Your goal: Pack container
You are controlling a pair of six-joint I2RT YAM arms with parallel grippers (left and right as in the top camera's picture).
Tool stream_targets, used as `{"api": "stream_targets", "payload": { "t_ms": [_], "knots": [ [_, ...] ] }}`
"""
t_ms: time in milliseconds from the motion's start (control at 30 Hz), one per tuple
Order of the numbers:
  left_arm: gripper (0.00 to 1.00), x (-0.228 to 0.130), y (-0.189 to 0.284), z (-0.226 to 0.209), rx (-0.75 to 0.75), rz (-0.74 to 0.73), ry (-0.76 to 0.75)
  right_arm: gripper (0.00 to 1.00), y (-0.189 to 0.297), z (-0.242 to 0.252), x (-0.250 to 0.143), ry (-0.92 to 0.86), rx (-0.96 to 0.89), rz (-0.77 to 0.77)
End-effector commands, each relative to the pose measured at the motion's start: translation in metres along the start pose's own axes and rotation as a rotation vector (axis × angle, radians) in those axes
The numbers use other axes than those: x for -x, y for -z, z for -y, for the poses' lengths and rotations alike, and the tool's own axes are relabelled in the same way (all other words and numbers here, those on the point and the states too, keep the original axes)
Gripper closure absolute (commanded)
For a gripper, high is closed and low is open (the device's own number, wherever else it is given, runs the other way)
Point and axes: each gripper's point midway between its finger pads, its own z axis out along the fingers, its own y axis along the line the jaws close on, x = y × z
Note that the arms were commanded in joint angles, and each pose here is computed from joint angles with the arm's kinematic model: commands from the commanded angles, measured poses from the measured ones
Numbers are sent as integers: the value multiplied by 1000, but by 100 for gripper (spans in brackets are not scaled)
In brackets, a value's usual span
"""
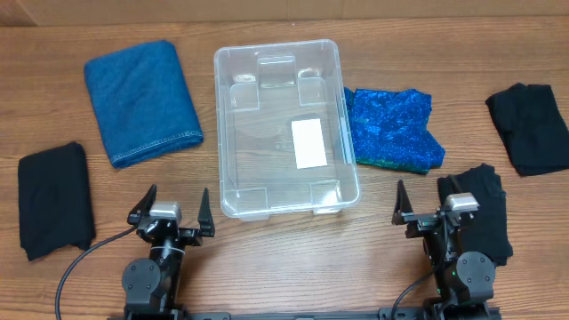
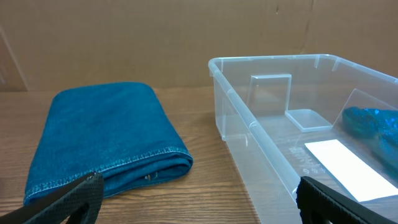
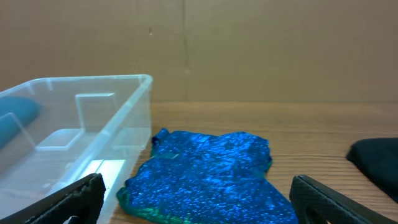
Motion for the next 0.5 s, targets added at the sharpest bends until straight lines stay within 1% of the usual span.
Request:
{"api": "stream_targets", "payload": {
  "t_ms": [0, 167, 233, 300, 367, 467],
  "knots": [
    [0, 0, 0, 1, -6, 6, -19, 0, 0, -6, -2, -29, 40, -2],
    [0, 0, 0, 1, -6, 6, -20, 0, 2, -9, 29, -23, 54, 122],
    [0, 0, 0, 1, -6, 6, -19, 0, 9, -15, 64, -14, 86, 248],
    [0, 0, 0, 1, -5, 6, -20, 0, 18, -18, 93, -7, 99, 329],
    [0, 0, 0, 1, -6, 6, -19, 0, 25, -19, 111, -6, 99, 348],
    [0, 0, 0, 1, -6, 6, -19, 0, 31, -14, 126, -9, 62, 321]
  ]
}}
